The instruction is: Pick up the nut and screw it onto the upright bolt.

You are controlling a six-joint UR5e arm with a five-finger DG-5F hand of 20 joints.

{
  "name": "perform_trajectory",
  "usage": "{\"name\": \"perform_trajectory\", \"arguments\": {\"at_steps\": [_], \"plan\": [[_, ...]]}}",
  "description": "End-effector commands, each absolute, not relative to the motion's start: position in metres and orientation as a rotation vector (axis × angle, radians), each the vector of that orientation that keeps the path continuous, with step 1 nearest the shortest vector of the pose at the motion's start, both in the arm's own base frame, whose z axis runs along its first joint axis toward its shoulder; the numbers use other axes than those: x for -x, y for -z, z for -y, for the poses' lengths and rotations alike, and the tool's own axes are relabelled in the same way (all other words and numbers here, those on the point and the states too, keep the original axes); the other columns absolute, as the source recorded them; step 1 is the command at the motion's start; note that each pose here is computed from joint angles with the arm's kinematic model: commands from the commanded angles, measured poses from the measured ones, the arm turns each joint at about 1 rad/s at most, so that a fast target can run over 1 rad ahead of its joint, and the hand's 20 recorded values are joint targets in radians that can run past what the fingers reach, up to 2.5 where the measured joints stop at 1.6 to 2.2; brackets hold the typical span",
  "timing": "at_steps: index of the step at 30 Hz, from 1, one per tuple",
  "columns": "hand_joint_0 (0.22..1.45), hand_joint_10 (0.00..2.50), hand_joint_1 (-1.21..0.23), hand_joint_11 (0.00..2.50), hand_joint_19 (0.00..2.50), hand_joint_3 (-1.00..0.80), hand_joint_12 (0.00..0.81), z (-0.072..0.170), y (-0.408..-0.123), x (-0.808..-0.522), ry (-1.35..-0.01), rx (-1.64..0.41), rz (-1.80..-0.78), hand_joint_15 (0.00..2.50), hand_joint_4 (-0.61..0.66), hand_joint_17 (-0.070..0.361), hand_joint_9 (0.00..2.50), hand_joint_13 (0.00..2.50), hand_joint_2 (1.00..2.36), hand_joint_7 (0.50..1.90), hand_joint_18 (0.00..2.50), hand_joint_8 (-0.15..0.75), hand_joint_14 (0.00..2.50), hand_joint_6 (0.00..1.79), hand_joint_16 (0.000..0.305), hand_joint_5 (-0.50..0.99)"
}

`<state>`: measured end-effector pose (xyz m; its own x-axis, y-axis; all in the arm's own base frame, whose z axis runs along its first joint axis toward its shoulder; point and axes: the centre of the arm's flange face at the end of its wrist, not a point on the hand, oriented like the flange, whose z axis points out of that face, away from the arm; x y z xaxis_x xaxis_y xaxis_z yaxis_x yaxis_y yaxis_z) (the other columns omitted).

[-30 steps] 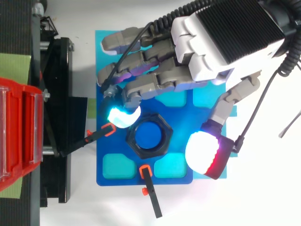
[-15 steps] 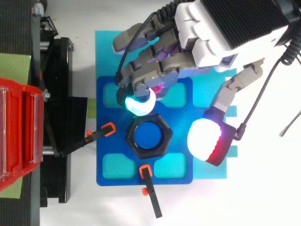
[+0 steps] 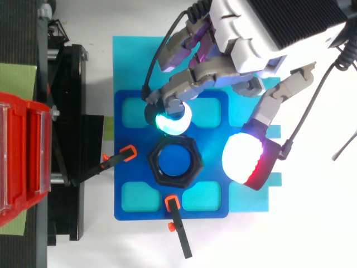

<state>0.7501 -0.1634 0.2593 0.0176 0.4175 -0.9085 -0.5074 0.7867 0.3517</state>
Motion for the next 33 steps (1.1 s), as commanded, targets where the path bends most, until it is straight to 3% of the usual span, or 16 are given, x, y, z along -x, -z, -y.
{"name": "perform_trajectory", "arguments": {"at_steps": [1, 5, 10, 14, 16, 17, 18, 19, 20, 21, 23, 24, 25, 31, 33], "plan": [[0.49, 0.02, -0.25, 0.70, 0.06, -0.50, 0.173, 0.164, -0.259, -0.750, -0.721, 0.081, -1.378, 0.16, 0.03, 0.019, 2.00, 1.32, 1.00, 0.98, 0.98, 0.170, 0.01, 0.78, 0.009, 0.03], [0.49, 0.02, -0.26, 0.69, 0.06, -0.50, 0.174, 0.166, -0.260, -0.750, -0.719, 0.081, -1.375, 0.16, 0.03, 0.020, 1.99, 1.32, 1.00, 0.98, 0.97, 0.163, 0.01, 0.78, 0.009, 0.03], [0.49, 0.02, -0.27, 0.73, 0.08, -0.50, 0.167, 0.169, -0.284, -0.758, -0.720, 0.091, -1.339, 0.19, 0.03, 0.018, 2.02, 1.35, 1.00, 0.96, 0.99, 0.164, 0.01, 0.78, 0.008, 0.03], [0.49, 0.02, -0.26, 0.77, 0.09, -0.50, 0.186, 0.170, -0.296, -0.762, -0.732, 0.091, -1.334, 0.21, 0.03, 0.020, 1.98, 1.36, 1.00, 1.04, 0.98, 0.189, 0.01, 0.77, 0.009, 0.03], [0.50, 0.02, -0.23, 0.73, 0.07, -0.50, 0.213, 0.170, -0.310, -0.765, -0.752, 0.086, -1.350, 0.19, 0.06, 0.030, 1.86, 1.28, 1.00, 1.18, 0.93, 0.228, 0.01, 0.73, 0.013, 0.01], [0.50, 0.02, -0.22, 0.69, 0.06, -0.50, 0.232, 0.170, -0.313, -0.765, -0.752, 0.087, -1.353, 0.16, 0.09, 0.038, 1.76, 1.18, 1.00, 1.35, 0.87, 0.258, 0.01, 0.65, 0.017, 0.01], [0.50, 0.02, -0.22, 0.66, 0.06, -0.50, 0.234, 0.170, -0.320, -0.766, -0.753, 0.087, -1.352, 0.16, 0.11, 0.039, 1.72, 1.18, 1.00, 1.40, 0.87, 0.258, 0.01, 0.62, 0.017, 0.01], [0.49, 0.02, -0.22, 0.61, 0.06, -0.50, 0.244, 0.171, -0.324, -0.767, -0.752, 0.089, -1.348, 0.14, 0.17, 0.052, 1.61, 1.10, 1.00, 1.58, 0.84, 0.275, 0.00, 0.50, 0.023, 0.01], [0.49, 0.02, -0.22, 0.55, 0.08, -0.50, 0.252, 0.170, -0.327, -0.769, -0.752, 0.092, -1.344, 0.11, 0.17, 0.063, 1.54, 1.00, 1.00, 1.42, 0.78, 0.277, 0.00, 0.50, 0.028, -0.02], [0.49, 0.02, -0.21, 0.53, 0.06, -0.50, 0.257, 0.170, -0.329, -0.769, -0.751, 0.094, -1.340, 0.09, 0.19, 0.067, 1.52, 0.96, 1.00, 1.37, 0.77, 0.275, 0.00, 0.50, 0.030, -0.04], [0.48, 0.01, -0.20, 0.27, 0.00, -0.50, 0.299, 0.166, -0.333, -0.772, -0.753, 0.101, -1.332, 0.01, 0.21, 0.076, 1.12, 0.75, 1.00, 1.03, 0.56, 0.257, 0.00, 0.50, 0.034, -0.16], [0.48, 0.01, -0.20, 0.24, 0.00, -0.50, 0.301, 0.166, -0.334, -0.771, -0.752, 0.101, -1.330, 0.00, 0.21, 0.077, 1.08, 0.72, 1.00, 0.99, 0.56, 0.262, 0.00, 0.50, 0.034, -0.17], [0.47, 0.00, -0.19, 0.09, 0.00, -0.50, 0.328, 0.165, -0.334, -0.772, -0.754, 0.099, -1.330, 0.00, 0.18, 0.088, 0.88, 0.62, 1.00, 0.88, 0.44, 0.263, 0.00, 0.50, 0.039, -0.21], [0.46, 0.00, -0.16, 0.00, 0.00, -0.50, 0.336, 0.156, -0.325, -0.772, -0.754, 0.107, -1.339, 0.00, 0.10, 0.107, 0.39, 0.28, 1.00, 0.62, 0.00, 0.212, 0.00, 0.50, 0.047, -0.26], [0.45, 0.00, -0.14, 0.00, 0.00, -0.50, 0.337, 0.155, -0.323, -0.772, -0.755, 0.109, -1.340, 0.00, 0.08, 0.113, 0.31, 0.19, 1.00, 0.58, 0.00, 0.197, 0.00, 0.50, 0.050, -0.26]]}}
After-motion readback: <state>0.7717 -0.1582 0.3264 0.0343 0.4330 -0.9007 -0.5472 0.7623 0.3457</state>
